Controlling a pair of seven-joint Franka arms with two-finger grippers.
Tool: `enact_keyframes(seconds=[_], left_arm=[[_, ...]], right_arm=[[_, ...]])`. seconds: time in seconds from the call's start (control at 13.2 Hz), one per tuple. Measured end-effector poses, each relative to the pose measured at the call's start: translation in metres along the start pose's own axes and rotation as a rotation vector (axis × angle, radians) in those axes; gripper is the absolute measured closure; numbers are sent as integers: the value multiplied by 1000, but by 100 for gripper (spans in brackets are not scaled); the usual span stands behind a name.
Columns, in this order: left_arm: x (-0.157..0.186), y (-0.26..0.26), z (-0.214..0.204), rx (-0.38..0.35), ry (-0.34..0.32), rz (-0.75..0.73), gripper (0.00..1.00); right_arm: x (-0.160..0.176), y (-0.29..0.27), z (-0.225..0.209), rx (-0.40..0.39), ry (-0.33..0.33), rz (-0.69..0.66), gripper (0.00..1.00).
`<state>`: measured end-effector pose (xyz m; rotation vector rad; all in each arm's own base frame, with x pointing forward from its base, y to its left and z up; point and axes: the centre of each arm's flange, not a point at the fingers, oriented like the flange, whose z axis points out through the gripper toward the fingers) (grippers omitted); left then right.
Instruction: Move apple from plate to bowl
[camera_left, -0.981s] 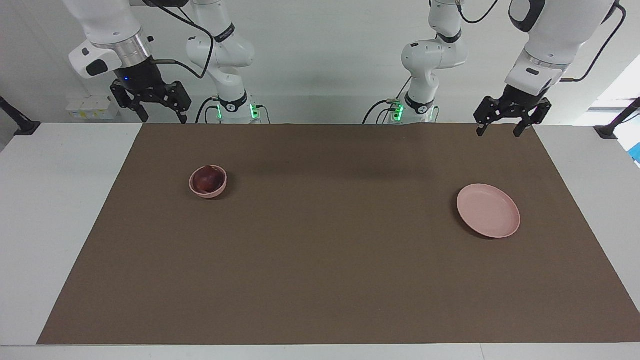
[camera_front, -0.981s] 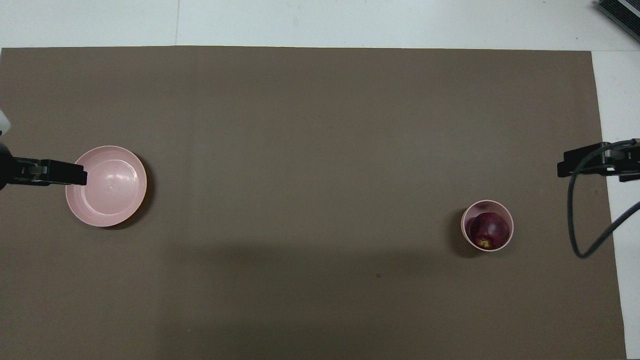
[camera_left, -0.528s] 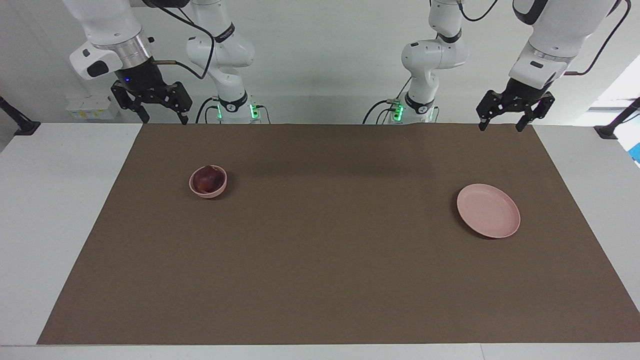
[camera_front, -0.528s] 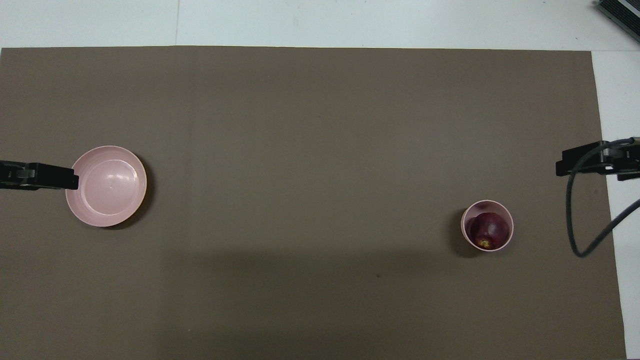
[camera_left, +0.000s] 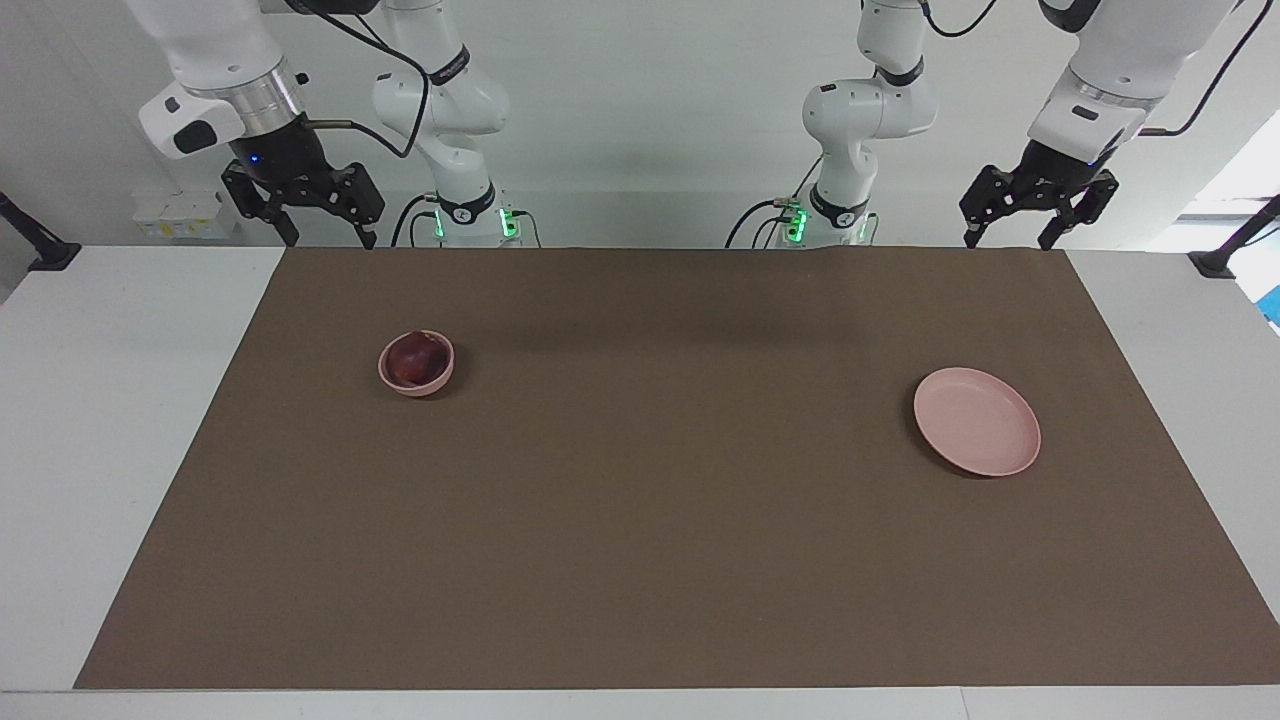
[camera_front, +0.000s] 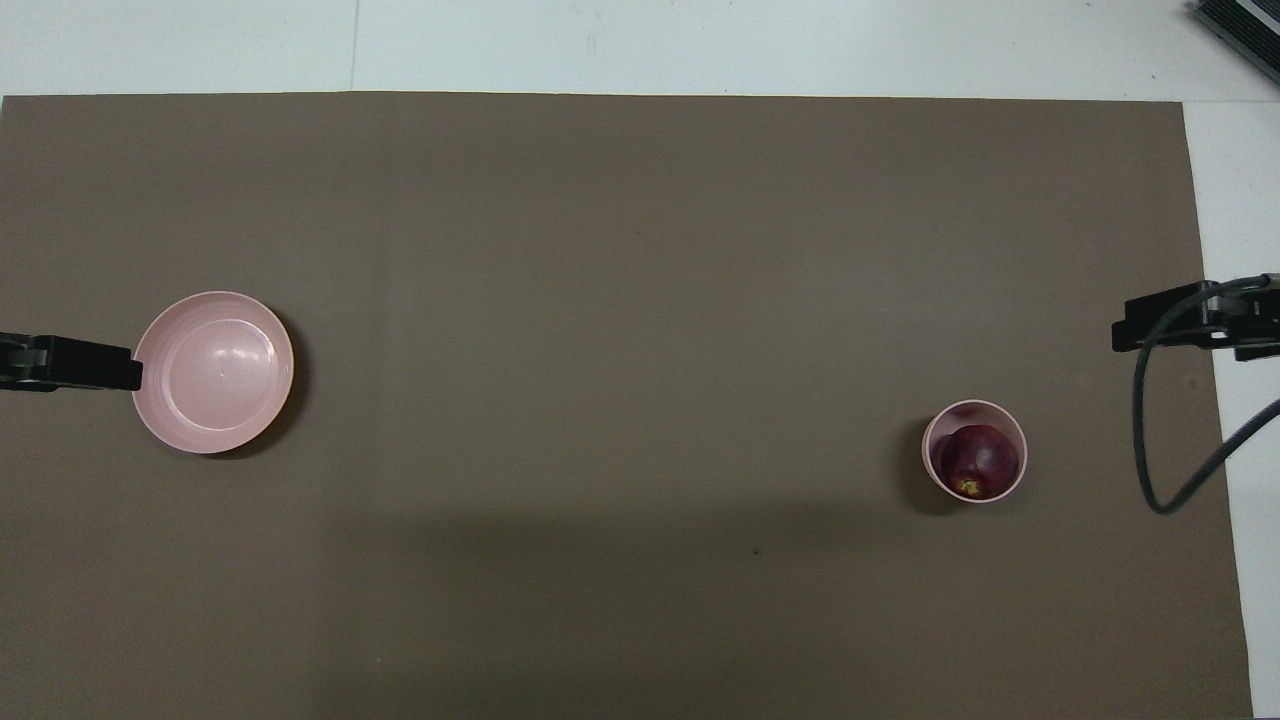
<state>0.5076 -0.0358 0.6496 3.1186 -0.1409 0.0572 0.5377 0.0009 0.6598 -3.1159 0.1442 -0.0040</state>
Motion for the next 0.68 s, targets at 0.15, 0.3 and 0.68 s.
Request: enact_keyframes(seconds=[0.15,0.3,0.68], left_arm=[[0,-1,0,0,-1,-2,0],[0,-3,0,-1,-1,-6,0],[0,1,0,-1,0,2,0]], right_arm=[[0,0,0,0,0,0,0],[0,0,0,1,0,0,0],[0,0,0,1,0,0,0]])
